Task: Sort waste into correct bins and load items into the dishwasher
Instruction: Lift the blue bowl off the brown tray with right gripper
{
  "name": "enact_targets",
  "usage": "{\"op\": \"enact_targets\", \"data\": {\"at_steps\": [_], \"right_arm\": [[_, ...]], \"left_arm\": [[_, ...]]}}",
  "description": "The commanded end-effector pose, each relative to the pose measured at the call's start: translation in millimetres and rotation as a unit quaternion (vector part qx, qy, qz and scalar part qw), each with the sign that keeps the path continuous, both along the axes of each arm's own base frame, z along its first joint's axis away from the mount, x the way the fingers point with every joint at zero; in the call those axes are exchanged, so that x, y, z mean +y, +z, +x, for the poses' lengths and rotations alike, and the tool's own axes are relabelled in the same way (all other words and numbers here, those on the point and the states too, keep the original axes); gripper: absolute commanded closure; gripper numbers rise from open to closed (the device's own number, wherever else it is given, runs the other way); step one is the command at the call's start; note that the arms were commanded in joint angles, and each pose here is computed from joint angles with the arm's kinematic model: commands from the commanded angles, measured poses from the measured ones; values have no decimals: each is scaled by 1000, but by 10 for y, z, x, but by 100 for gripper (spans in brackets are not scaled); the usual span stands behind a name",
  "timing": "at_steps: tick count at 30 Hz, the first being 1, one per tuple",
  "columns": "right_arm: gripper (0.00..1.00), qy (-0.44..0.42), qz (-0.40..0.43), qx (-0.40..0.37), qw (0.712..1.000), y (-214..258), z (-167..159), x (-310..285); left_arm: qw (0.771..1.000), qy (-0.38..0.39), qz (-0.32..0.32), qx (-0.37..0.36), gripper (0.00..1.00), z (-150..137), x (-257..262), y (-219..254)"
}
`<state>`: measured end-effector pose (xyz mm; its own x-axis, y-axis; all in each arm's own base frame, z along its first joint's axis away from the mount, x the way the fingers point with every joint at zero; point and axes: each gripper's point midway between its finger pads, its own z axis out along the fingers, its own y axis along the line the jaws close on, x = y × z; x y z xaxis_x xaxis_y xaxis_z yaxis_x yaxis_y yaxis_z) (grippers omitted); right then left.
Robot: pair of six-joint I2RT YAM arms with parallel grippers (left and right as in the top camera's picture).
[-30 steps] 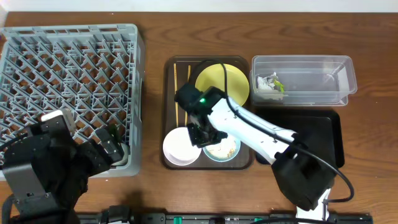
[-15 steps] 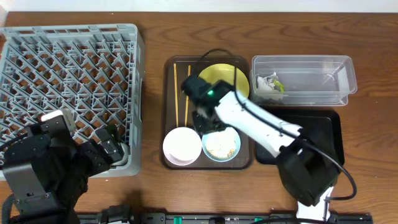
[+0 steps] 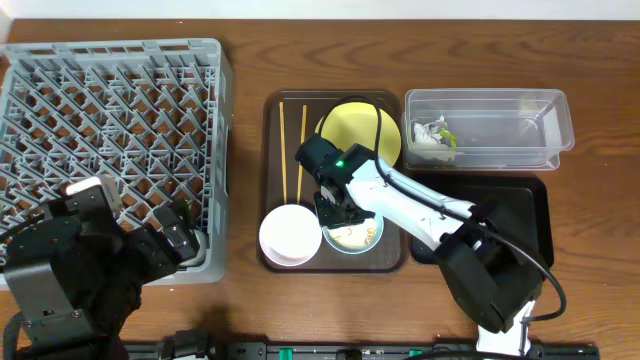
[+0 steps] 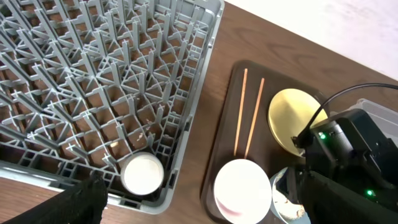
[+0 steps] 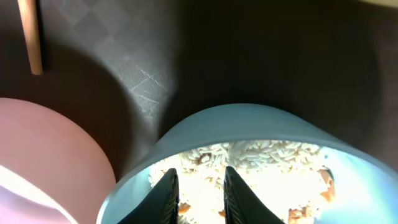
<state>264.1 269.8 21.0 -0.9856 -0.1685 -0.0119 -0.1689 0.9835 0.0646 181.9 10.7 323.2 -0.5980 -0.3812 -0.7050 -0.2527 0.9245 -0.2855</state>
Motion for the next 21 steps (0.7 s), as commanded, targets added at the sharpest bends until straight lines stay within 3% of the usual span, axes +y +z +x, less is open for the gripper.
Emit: {"op": "enact_targets", "data": {"at_steps": [1, 9, 21], "right_arm": [[78, -10, -5, -9, 1000, 51, 29, -32], [74, -16, -128, -36, 991, 126, 116, -626], [71, -41, -163, -66, 984, 350, 349, -996]], "left_arm": [[1000, -7, 0, -1, 1, 9, -15, 19], [1000, -7, 0, -1, 1, 8, -15, 19], [1000, -7, 0, -1, 1, 9, -15, 19]]}}
